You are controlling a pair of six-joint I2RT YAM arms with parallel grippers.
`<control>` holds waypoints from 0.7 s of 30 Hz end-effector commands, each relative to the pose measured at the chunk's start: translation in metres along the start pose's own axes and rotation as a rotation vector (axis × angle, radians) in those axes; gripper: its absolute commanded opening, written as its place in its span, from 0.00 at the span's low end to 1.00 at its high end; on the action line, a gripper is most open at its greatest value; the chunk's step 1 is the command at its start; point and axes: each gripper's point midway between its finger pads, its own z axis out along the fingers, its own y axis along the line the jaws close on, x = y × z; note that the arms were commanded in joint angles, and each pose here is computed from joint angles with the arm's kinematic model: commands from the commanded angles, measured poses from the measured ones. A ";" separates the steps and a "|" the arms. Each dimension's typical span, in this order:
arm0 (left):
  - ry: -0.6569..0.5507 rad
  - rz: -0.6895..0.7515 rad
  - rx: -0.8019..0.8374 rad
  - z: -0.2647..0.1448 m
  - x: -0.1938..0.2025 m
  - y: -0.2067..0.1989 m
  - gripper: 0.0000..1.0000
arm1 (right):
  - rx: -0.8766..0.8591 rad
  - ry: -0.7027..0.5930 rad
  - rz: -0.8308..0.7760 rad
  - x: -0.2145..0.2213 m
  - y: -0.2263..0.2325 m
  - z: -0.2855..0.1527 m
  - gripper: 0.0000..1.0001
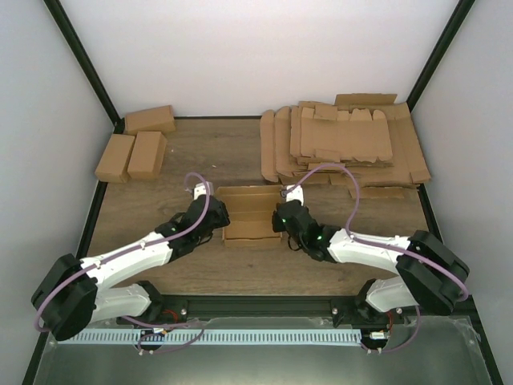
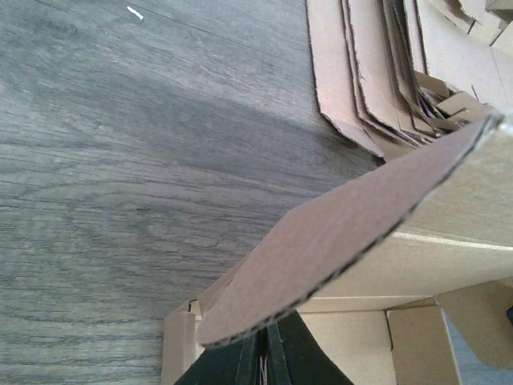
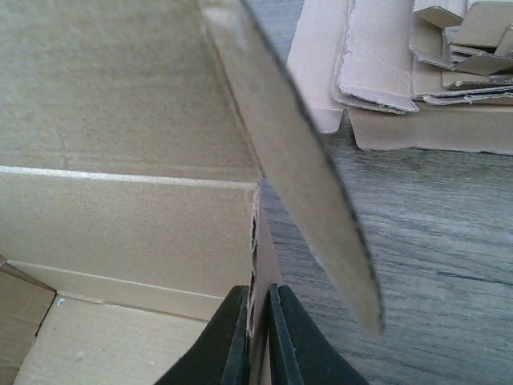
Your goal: Fold the paper box
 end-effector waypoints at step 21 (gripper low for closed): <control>0.134 0.025 0.008 -0.002 0.028 -0.012 0.24 | 0.099 -0.048 -0.010 0.012 0.002 0.002 0.01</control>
